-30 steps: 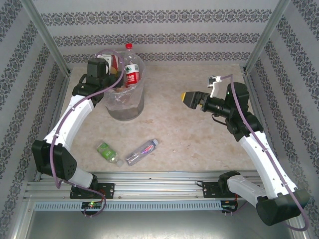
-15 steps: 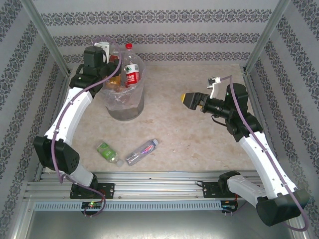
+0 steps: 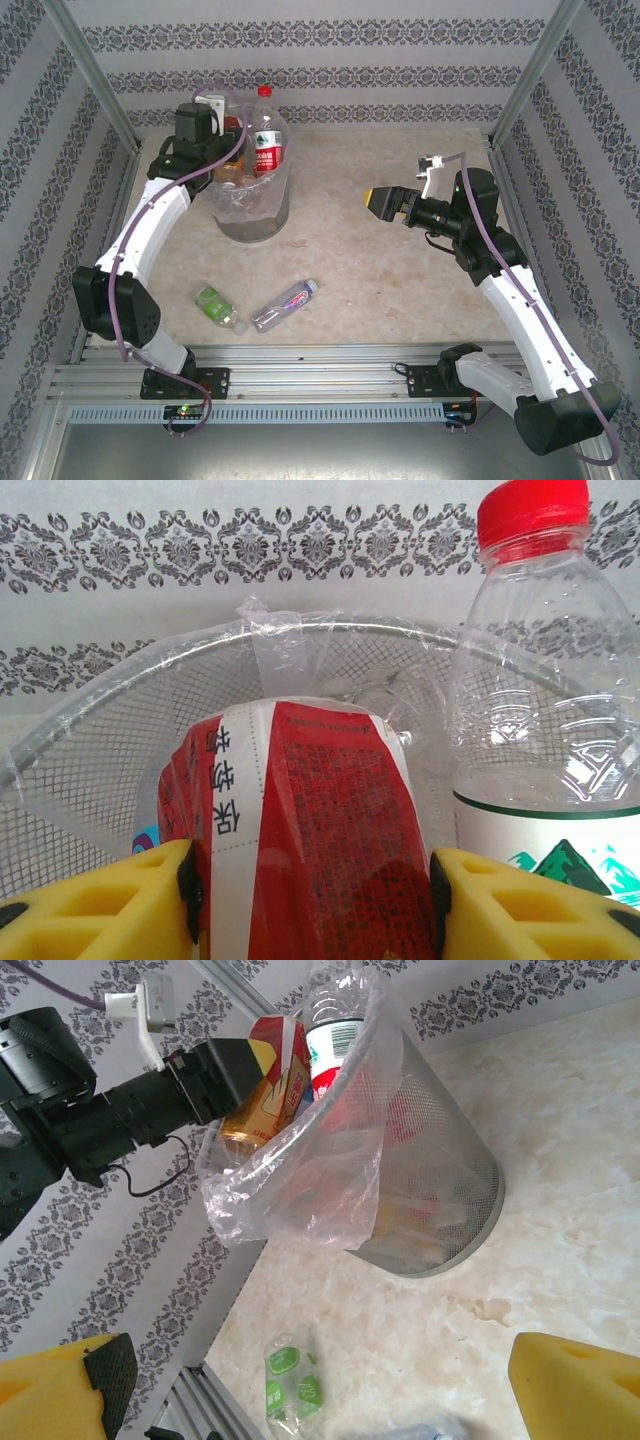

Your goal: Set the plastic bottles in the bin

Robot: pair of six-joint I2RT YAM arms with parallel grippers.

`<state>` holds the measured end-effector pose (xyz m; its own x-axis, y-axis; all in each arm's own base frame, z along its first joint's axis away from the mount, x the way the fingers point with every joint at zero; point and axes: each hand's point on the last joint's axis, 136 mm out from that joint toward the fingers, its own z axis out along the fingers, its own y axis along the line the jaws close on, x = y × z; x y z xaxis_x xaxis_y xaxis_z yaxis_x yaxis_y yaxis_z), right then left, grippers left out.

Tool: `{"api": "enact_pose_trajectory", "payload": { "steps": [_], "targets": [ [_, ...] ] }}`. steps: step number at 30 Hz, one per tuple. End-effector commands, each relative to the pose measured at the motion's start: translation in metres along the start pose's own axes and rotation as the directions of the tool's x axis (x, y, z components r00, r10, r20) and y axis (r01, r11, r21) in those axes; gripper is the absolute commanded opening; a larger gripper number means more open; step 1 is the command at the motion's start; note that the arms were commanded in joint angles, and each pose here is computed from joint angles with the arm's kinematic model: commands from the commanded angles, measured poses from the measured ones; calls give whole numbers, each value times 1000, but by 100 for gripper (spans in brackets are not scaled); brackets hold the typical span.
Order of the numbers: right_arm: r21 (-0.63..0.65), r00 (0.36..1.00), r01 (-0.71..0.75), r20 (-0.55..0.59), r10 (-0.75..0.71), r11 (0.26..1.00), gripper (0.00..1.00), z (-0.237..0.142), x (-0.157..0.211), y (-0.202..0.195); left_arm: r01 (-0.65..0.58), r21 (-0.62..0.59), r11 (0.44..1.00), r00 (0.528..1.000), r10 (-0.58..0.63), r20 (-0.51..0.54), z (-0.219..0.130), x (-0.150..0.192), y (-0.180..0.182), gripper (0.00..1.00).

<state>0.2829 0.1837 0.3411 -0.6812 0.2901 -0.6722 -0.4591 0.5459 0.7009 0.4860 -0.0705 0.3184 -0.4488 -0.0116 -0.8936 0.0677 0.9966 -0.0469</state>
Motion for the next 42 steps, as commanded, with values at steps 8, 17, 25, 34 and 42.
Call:
{"api": "enact_pose_trajectory", "payload": {
  "steps": [8, 17, 25, 34, 42],
  "targets": [
    [28, 1000, 9, 15, -10, 1000, 96, 3, 0, -13, -40, 9, 999, 995, 41, -92, 8, 41, 4, 59],
    [32, 1000, 11, -4, -11, 999, 96, 4, 4, -15, -12, 28, 1000, 999, 13, -44, 2, 18, -1, 67],
    [44, 998, -7, -59, 9, 999, 96, 16, 22, -22, -6, 70, 998, 999, 2, 50, -40, -25, -8, 85],
    [72, 989, 1, -150, 9, 997, 97, 31, 54, -26, -7, 225, 974, 1000, 6, 9, -93, -7, -34, 100],
    [57, 980, 32, -200, -20, 998, 98, 31, 71, -24, -48, 476, 878, 994, 91, -68, -156, 47, -80, 100]
  ]
}}
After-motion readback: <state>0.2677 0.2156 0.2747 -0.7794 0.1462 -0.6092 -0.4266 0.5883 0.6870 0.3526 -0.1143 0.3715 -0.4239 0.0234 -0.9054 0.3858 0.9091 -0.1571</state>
